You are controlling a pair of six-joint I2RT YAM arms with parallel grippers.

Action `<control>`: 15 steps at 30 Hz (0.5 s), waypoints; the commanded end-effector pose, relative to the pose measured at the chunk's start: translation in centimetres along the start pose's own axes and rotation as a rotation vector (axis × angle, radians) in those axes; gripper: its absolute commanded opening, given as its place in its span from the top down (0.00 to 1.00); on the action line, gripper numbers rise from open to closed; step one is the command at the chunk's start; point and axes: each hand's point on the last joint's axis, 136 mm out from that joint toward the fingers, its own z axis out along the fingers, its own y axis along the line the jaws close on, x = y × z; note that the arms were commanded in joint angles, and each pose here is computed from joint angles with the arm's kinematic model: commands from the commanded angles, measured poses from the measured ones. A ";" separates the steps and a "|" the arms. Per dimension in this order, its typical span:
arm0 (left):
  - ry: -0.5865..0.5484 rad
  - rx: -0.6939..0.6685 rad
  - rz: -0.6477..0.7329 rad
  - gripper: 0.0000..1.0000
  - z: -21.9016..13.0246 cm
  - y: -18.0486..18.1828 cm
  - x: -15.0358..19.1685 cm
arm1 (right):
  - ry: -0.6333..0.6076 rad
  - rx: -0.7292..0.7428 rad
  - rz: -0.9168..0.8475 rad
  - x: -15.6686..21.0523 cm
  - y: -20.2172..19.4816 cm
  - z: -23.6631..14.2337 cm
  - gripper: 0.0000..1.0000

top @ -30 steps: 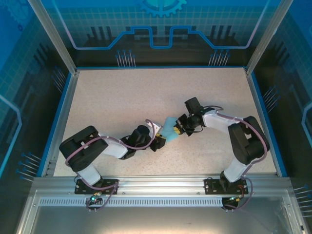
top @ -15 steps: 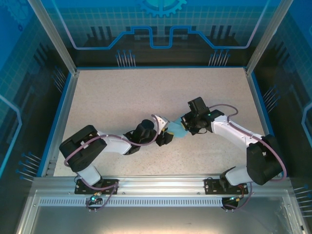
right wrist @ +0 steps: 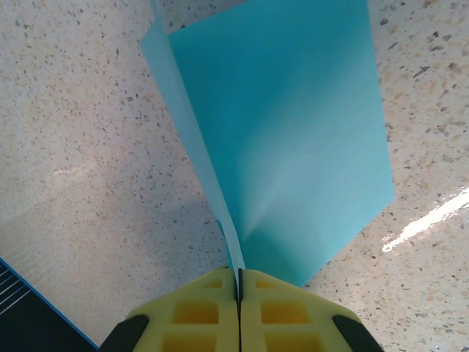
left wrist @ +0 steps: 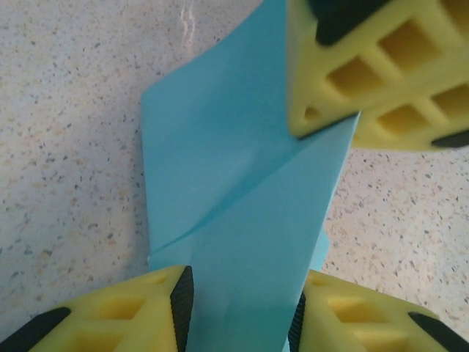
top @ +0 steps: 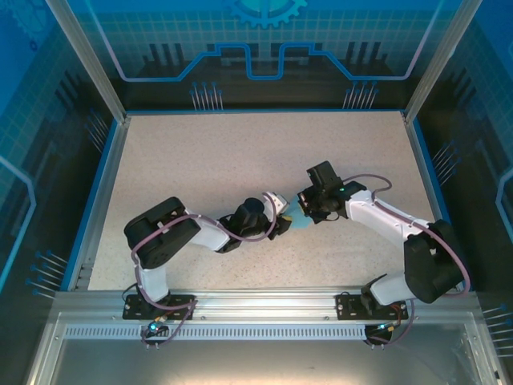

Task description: Fold a paper plane with a square sheet of paper (pick it up from the middle)

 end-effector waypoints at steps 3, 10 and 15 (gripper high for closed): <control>-0.056 -0.003 0.029 0.64 0.6 -0.2 -1.5 | 0.024 0.050 0.016 0.6 -1.1 0.9 0.94; -0.029 -0.004 -0.029 0.84 0.6 -0.1 -0.4 | 0.046 0.046 -0.023 0.8 -0.7 1.1 0.82; -0.007 -0.003 -0.110 0.89 0.5 -0.1 0.3 | 0.040 0.022 -0.136 0.1 0.0 0.2 0.57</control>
